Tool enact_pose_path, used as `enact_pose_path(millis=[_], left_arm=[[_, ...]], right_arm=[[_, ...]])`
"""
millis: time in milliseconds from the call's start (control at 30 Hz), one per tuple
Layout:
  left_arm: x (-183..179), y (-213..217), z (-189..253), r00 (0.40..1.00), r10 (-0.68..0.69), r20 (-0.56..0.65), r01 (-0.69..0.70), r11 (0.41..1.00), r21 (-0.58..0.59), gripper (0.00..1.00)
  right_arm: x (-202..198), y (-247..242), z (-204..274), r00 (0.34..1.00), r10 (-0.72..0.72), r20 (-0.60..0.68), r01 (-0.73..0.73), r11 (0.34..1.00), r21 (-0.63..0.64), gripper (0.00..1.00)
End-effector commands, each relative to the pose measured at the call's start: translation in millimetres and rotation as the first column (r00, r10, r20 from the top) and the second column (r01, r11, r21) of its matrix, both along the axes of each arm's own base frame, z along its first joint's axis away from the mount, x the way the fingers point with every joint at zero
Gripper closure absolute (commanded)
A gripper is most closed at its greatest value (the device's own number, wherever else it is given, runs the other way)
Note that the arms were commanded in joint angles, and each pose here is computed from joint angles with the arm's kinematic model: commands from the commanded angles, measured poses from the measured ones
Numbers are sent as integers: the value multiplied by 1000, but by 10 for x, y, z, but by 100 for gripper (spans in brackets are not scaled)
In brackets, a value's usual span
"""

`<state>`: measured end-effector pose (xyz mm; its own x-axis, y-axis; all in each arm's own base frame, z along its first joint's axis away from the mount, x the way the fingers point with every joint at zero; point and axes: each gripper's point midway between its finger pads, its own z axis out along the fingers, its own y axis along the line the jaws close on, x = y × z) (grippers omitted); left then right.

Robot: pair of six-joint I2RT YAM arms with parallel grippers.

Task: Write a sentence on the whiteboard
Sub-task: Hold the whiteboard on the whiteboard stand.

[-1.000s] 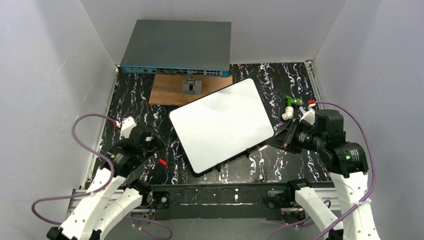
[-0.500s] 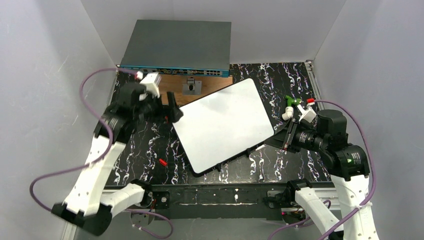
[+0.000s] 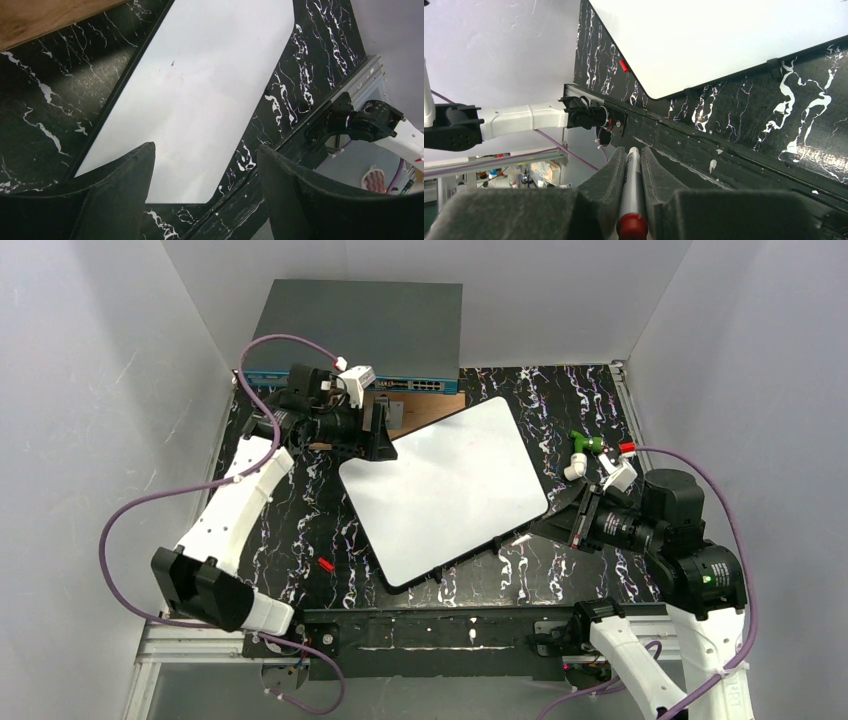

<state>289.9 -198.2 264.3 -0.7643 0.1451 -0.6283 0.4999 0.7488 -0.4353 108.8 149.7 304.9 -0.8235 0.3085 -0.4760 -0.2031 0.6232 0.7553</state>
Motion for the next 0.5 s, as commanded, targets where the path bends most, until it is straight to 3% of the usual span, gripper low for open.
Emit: enact_pose_path(millis=[0, 67, 133, 167, 367, 467], left_arm=[[180, -93, 65, 1000, -24, 11, 25, 998, -61, 28], [280, -39, 29, 1000, 2, 10, -1, 999, -45, 28], [386, 15, 41, 999, 36, -37, -39, 993, -111, 2], [388, -46, 72, 997, -8, -79, -7, 981, -195, 2], [392, 79, -199, 997, -48, -53, 42, 995, -95, 2], [421, 40, -320, 993, -83, -85, 74, 992, -100, 2]], right_arm=[[-29, -11, 37, 1000, -9, 18, 8, 1000, 8, 99], [-44, -25, 34, 1000, -17, 18, 17, 1000, 5, 99], [-62, -25, 37, 1000, -12, 20, 12, 1000, 4, 99], [-67, -13, 20, 1000, -2, 10, 2, 1000, 7, 99], [-78, 36, -70, 999, 40, -35, -39, 999, 14, 99], [-51, 66, -114, 997, 54, -58, -53, 998, 23, 99]])
